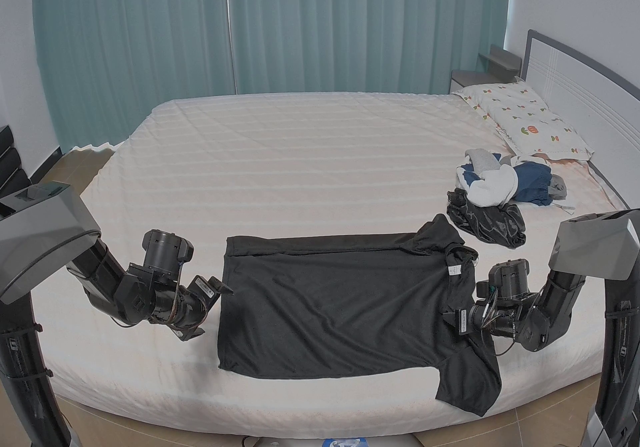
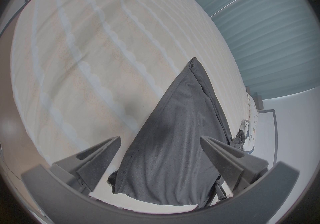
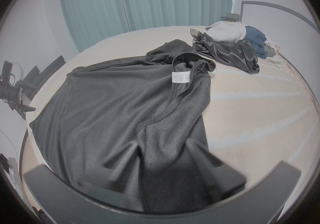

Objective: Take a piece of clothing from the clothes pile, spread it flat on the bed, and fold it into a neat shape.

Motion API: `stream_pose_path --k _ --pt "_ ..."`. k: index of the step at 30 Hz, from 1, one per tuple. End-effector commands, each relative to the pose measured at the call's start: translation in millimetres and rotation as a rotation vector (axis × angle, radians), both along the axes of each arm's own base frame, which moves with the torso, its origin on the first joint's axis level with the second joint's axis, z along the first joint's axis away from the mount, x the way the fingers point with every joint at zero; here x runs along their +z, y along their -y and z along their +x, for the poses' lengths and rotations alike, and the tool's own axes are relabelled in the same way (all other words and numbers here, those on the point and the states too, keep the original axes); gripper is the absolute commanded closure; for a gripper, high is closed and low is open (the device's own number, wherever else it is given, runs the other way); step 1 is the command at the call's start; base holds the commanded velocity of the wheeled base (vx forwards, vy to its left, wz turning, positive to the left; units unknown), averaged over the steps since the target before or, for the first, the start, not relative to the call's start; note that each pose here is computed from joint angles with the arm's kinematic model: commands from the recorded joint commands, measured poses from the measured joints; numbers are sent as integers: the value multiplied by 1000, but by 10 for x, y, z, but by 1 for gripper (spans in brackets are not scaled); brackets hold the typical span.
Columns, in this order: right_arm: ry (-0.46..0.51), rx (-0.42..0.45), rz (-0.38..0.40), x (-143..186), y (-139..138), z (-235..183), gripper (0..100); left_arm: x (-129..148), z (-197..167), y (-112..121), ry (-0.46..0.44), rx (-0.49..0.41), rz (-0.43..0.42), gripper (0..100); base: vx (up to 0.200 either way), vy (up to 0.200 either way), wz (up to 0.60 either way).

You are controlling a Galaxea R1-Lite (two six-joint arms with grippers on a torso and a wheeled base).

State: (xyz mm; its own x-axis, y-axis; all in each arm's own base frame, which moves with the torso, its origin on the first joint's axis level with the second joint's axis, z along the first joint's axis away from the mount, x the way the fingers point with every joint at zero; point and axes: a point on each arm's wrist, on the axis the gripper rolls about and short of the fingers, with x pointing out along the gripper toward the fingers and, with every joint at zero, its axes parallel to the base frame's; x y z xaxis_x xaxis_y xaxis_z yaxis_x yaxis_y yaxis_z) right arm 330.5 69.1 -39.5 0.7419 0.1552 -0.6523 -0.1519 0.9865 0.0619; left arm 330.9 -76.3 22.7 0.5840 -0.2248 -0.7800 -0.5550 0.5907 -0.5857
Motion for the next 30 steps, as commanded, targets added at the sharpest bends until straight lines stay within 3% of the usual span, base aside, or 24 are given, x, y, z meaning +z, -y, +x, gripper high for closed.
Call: stream_pose_path --k 1,8,12,18,25,26,30 --pt "3 -17 0 -8 57 16 100 -15 -10 -2 -6 1 2 0 0 0 0" --pt "72 -75 26 248 272 -12 100 -33 -29 10 -13 -4 6 0 0 0 0" --pt "67 -146 80 340 569 -98 100 -30 -27 15 -9 -6 5 0 0 0 0" --pt "38 -229 148 298 958 -158 100 -52 -47 41 -15 -16 15 0 0 0 0" --pt "3 -304 193 187 1172 -193 100 -68 -69 40 -18 -34 35 0 0 0 0" --pt "-13 -324 217 141 1203 -198 0 -81 -87 36 -25 -37 37 0 0 0 0" --pt "10 -354 274 157 1204 -180 0 -102 -135 45 -36 -54 50 0 0 0 0"
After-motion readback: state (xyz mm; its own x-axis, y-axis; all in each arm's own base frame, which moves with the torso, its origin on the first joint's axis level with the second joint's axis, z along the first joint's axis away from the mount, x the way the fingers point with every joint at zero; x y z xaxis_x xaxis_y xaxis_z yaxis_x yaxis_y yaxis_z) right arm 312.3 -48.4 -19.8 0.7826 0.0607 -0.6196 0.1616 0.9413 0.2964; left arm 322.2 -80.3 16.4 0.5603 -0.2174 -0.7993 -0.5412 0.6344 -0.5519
